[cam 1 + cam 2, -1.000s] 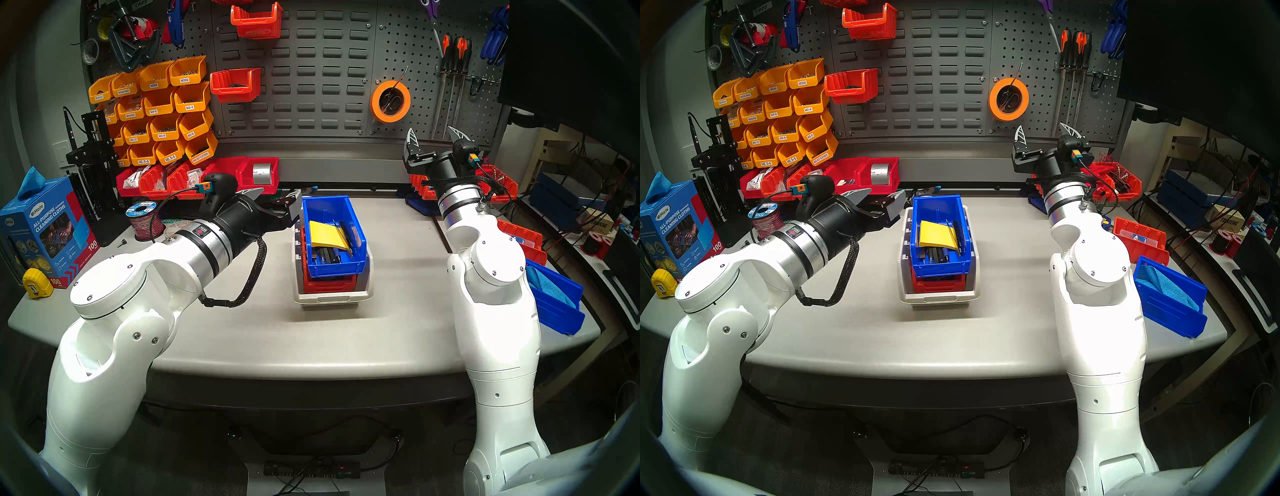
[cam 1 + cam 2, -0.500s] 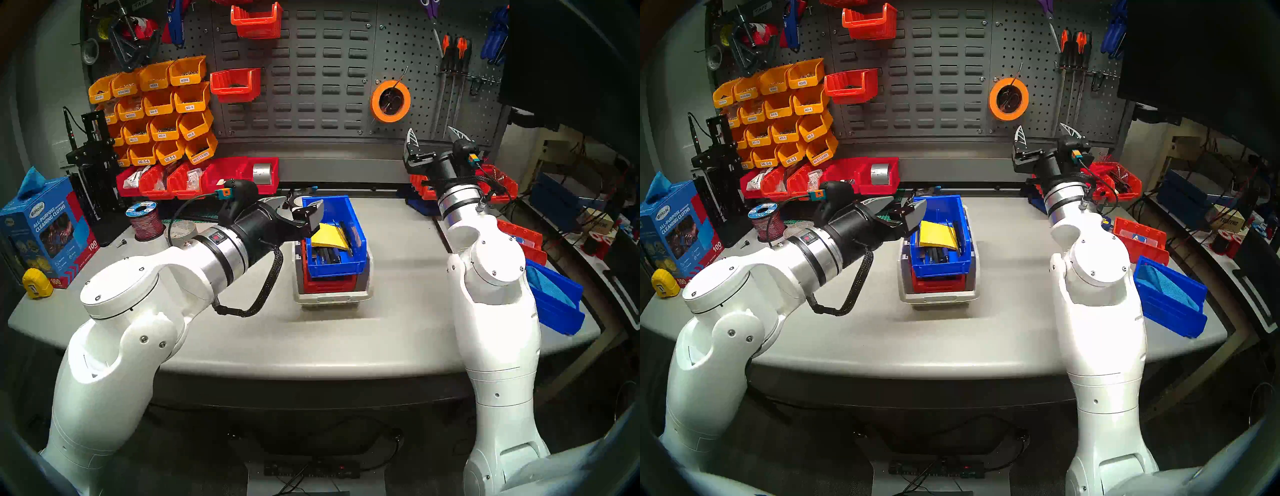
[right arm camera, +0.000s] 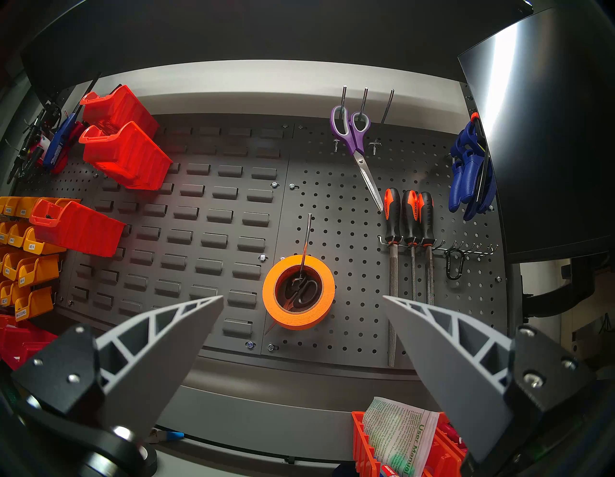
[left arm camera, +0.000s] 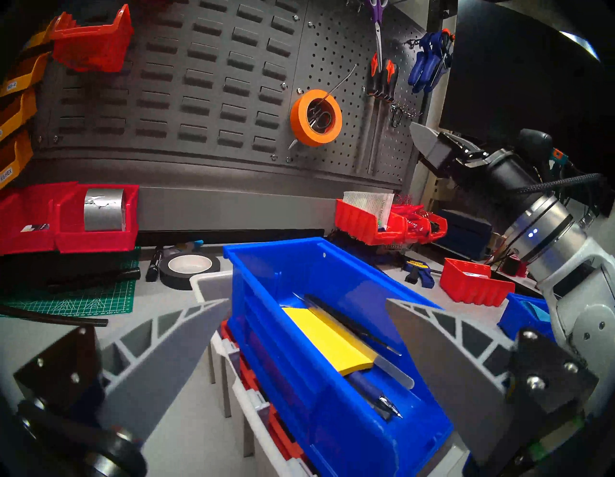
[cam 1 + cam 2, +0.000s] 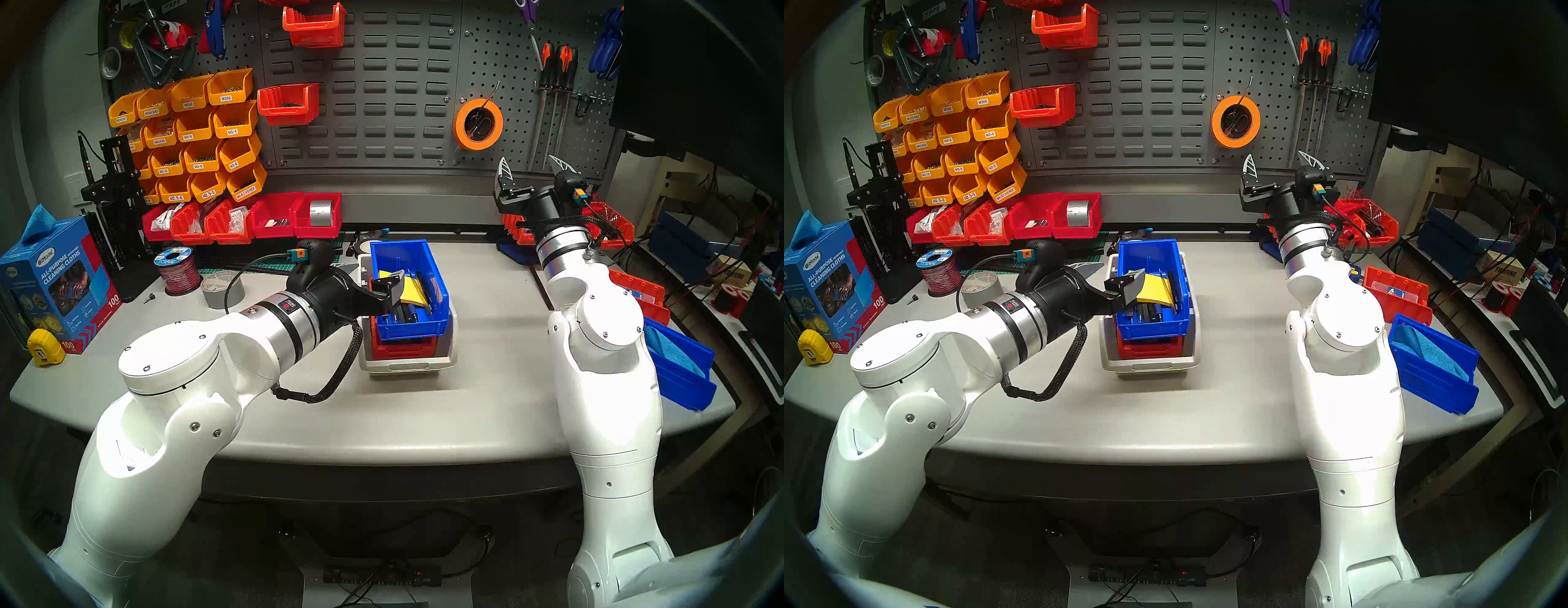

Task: Hang all the unorganized tool boxes onto the wall

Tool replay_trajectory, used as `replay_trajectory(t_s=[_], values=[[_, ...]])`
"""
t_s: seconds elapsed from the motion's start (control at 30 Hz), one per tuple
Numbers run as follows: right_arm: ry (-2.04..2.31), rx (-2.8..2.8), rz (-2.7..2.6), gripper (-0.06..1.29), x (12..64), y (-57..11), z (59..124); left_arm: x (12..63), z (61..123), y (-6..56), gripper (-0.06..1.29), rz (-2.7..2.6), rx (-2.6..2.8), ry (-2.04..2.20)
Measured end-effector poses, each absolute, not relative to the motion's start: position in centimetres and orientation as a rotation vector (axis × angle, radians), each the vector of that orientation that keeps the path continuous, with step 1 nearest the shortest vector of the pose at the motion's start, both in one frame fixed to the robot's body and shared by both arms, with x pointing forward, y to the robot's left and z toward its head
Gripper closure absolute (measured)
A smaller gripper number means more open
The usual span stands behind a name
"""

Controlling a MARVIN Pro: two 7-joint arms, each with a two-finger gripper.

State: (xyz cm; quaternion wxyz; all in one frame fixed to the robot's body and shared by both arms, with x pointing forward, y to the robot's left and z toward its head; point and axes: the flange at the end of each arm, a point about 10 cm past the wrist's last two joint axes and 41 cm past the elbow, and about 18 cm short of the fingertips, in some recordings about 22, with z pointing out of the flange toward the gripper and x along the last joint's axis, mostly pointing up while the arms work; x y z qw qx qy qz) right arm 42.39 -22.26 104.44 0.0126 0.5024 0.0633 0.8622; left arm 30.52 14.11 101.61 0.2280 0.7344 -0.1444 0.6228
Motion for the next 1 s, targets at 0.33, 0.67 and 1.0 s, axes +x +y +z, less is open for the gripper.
replay_trajectory(t_s=[0.33,0.67,1.0], values=[[0.197,1.566,2.687,-0.02,42.4,-22.3,104.4,30.4,100.8,12.8,-0.04,1.696,2.109,-0.374],[0.197,1.566,2.687,-0.02,42.4,-22.3,104.4,30.3,100.4,11.6,-0.04,1.71,2.184,-0.331],[0.197,1.566,2.687,-0.02,42.4,-22.3,104.4,30.2,100.4,10.6,0.02,1.743,2.242,-0.283]])
